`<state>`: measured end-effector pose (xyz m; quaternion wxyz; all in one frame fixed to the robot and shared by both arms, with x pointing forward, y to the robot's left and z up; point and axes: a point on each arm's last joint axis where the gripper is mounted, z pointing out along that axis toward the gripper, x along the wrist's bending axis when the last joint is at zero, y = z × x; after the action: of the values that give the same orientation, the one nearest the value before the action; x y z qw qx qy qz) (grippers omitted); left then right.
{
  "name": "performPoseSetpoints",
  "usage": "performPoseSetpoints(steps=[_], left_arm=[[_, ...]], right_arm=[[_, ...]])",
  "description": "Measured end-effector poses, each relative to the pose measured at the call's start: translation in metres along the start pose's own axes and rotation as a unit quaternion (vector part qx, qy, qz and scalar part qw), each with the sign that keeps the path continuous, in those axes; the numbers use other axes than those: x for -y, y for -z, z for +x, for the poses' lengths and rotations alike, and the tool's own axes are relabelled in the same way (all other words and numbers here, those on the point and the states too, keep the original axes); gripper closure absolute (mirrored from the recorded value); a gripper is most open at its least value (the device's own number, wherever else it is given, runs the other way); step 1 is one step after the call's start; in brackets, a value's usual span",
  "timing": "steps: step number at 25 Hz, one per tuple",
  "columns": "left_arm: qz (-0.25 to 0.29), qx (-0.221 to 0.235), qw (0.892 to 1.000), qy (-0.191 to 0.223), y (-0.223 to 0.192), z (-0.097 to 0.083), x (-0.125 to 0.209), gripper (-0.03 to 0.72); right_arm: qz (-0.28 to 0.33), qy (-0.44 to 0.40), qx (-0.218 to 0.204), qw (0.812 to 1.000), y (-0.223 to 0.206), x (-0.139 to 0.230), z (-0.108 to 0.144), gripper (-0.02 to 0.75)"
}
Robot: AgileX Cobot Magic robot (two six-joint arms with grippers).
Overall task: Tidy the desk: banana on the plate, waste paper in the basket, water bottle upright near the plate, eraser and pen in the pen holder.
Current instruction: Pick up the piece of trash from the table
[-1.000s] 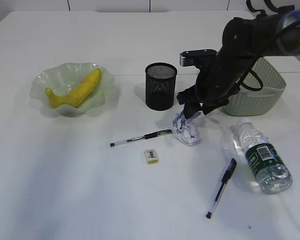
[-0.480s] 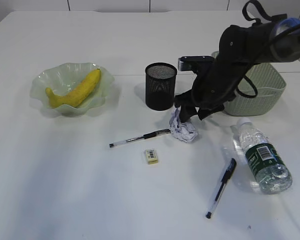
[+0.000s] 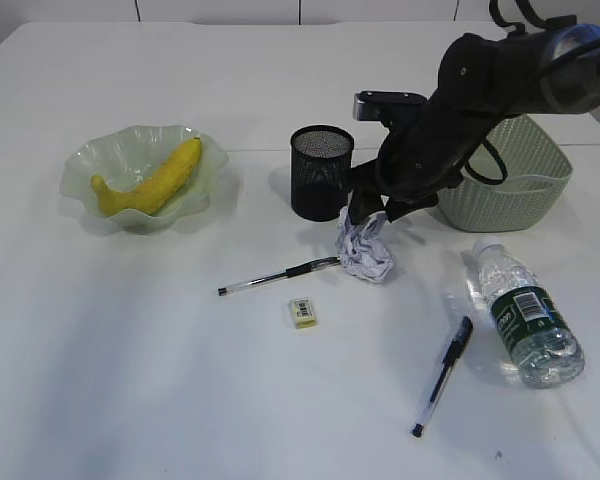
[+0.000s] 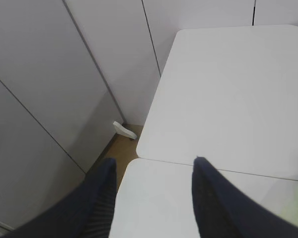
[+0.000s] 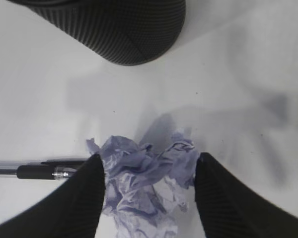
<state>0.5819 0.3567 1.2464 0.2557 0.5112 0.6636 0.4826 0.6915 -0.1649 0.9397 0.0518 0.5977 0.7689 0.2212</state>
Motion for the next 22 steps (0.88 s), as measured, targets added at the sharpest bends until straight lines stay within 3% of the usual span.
performPoseSetpoints(steps=[22], left_arm=[[0.001,0.000,1.000,0.000,0.000,0.000,0.000,0.340]], right_arm=[[0.007,-0.018,-0.011,1.000,-0.014,0.003,-0.001,0.306]])
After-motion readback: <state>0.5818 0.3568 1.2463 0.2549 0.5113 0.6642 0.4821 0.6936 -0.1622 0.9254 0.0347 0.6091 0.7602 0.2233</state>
